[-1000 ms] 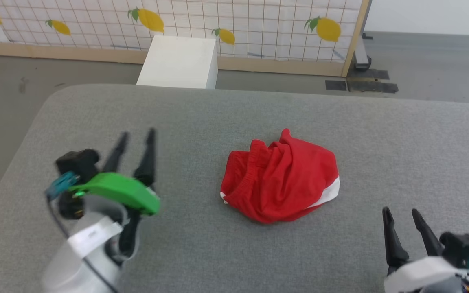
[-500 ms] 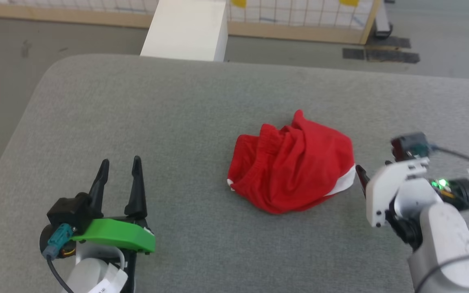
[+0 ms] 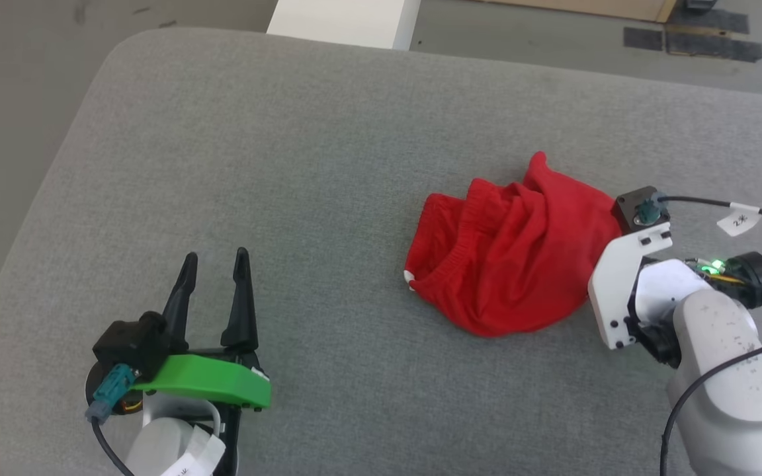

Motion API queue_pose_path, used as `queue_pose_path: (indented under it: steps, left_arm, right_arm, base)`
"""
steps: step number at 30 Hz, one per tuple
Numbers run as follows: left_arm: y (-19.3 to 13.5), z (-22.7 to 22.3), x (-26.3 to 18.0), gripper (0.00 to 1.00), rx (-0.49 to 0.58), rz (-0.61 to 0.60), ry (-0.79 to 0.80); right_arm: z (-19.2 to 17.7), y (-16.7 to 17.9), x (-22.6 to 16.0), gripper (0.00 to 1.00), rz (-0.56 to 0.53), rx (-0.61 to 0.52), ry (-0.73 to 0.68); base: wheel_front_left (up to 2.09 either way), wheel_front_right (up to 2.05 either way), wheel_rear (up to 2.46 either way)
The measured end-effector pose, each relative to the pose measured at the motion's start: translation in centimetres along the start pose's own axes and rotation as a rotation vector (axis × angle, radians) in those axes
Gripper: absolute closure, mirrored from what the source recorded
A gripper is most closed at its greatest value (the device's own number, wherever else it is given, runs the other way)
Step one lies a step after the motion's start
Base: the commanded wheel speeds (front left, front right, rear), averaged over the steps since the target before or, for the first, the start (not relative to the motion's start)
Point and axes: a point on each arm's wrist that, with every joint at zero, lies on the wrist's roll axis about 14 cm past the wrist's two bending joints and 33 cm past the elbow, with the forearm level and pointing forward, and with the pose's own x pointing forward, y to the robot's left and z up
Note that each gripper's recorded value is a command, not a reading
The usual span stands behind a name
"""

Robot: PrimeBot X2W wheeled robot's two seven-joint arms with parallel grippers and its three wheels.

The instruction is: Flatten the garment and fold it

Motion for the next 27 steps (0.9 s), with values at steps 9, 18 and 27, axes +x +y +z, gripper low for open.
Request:
queue_pose_path:
  steps: [9,18,27]
  left_arm:
    - [-0.1,-0.4,0.0,0.00,-0.006,-0.006,0.006]
    - [-2.5,-0.5,0.1,0.00,-0.036,-0.079,0.003]
    - [-4.9,-0.4,0.3,0.00,-0.059,-0.150,0.000]
  right_arm:
    - [1.7,-0.6,-0.9,1.00,0.026,0.083,-0.084]
    - [2.5,-11.1,-8.5,1.00,-0.241,0.311,-0.335]
    - [-13.6,-9.1,-10.4,1.00,-0.277,0.539,0.008]
  base:
    - [0.00,0.00,0.00]
    - [0.00,0.00,0.00]
    - [0.00,0.00,0.00]
